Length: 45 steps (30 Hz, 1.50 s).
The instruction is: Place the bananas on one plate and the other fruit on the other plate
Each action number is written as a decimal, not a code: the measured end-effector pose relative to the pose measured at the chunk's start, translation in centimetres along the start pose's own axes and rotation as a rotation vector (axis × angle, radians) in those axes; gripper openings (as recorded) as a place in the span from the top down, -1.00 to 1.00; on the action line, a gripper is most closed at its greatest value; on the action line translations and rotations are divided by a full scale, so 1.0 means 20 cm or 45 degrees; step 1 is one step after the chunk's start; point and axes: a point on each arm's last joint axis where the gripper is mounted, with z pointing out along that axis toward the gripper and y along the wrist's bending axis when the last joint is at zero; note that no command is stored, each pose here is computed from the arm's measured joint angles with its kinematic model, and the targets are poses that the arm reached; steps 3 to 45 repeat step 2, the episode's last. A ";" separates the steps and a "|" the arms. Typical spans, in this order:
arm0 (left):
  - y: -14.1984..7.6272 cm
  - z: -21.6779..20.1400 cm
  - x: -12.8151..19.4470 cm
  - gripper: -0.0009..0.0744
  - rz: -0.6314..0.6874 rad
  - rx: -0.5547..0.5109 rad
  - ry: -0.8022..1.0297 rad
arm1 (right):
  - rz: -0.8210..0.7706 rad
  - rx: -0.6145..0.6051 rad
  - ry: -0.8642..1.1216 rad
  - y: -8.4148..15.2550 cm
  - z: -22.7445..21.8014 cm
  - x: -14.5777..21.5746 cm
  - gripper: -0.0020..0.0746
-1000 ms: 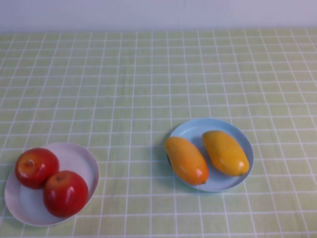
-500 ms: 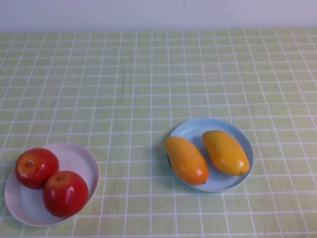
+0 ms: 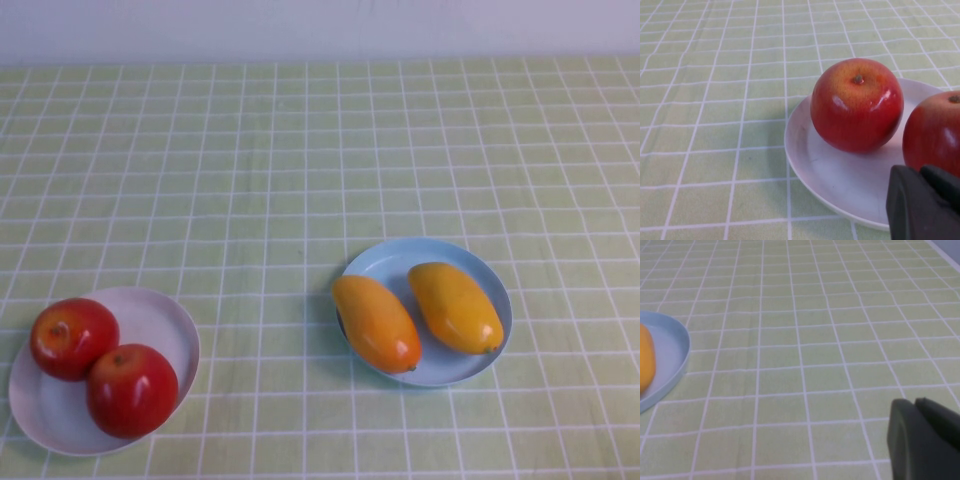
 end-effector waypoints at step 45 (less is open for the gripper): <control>0.00 0.00 0.00 0.97 0.000 0.000 0.000 | 0.003 -0.001 0.000 0.00 0.00 0.00 0.99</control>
